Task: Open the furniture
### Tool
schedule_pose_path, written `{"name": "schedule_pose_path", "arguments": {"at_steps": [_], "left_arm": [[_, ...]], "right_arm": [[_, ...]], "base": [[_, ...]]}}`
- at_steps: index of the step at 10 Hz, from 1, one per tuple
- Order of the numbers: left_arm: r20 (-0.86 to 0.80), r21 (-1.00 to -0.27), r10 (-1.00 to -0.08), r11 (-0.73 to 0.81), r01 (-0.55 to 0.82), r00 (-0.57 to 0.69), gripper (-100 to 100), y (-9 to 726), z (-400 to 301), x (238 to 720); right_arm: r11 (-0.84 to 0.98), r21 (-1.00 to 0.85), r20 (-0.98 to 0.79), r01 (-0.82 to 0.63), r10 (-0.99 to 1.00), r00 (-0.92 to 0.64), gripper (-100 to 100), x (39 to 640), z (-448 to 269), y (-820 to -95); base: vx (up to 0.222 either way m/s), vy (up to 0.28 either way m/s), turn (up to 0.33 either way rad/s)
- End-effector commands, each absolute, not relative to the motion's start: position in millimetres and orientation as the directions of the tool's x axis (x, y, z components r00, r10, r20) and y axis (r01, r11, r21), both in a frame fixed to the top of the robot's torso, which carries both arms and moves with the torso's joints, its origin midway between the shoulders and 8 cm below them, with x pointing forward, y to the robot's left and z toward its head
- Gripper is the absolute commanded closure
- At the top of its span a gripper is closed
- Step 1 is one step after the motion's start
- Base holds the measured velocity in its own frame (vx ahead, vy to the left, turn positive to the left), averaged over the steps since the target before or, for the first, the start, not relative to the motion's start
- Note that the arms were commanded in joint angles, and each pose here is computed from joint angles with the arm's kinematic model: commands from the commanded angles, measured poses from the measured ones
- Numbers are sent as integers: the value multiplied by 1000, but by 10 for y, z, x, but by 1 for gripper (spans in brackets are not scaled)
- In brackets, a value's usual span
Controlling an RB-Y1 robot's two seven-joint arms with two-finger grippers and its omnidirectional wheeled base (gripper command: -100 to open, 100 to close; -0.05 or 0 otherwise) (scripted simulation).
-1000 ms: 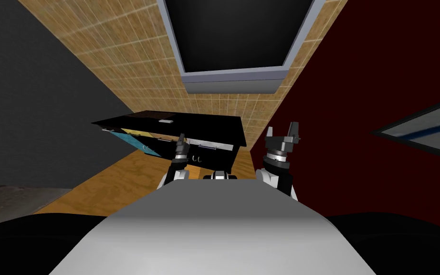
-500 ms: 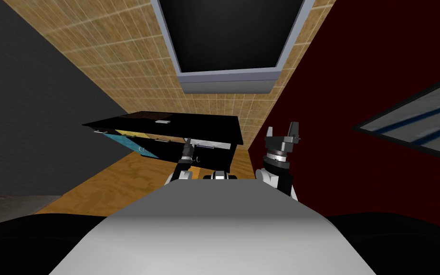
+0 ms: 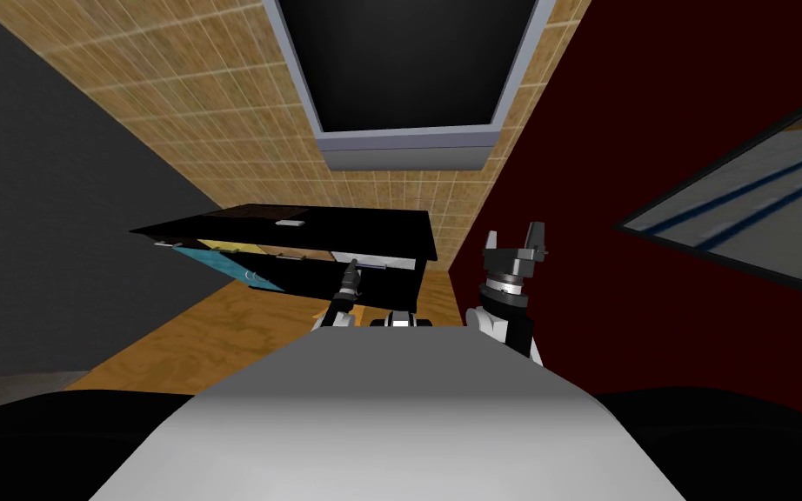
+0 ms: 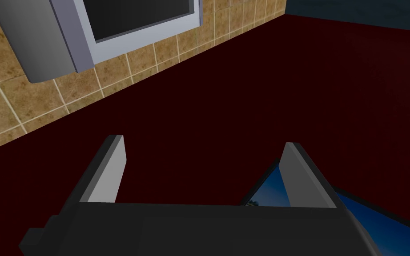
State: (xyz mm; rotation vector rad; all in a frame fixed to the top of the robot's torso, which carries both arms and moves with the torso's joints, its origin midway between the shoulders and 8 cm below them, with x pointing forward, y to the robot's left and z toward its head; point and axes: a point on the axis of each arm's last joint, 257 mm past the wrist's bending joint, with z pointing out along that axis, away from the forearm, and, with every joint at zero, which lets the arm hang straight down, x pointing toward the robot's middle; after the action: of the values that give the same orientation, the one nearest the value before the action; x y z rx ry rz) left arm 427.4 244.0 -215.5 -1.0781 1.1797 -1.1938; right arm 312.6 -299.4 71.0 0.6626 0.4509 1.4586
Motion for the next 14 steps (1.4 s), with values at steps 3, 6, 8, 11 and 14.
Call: {"name": "schedule_pose_path", "arguments": {"at_steps": [3,6,8,11,14], "left_arm": [[-82,-992,-997,82,92,2,100,2445,-2129,4271],[-82,-992,-997,81,98,-5,100,2432,-2075,4195],[-82,-992,-997,81,100,-8,100,2425,-2051,4162],[-82,-992,-997,81,100,-8,100,2425,-2051,4162],[-82,-992,-997,81,100,-8,100,2425,-2051,4162]], "right_arm": [[-13,656,112,-755,991,80,0,3126,710,-2995],[-13,656,112,-755,991,80,0,3127,711,-2994],[-13,656,112,-755,991,80,0,3127,710,-2994],[-13,656,112,-755,991,80,0,3126,710,-2995],[-13,656,112,-755,991,80,0,3126,710,-2995]], "base": [[47,-2,-5],[-177,21,14],[-12,-18,-50],[-1,-2,-4],[1,1,4]]}}
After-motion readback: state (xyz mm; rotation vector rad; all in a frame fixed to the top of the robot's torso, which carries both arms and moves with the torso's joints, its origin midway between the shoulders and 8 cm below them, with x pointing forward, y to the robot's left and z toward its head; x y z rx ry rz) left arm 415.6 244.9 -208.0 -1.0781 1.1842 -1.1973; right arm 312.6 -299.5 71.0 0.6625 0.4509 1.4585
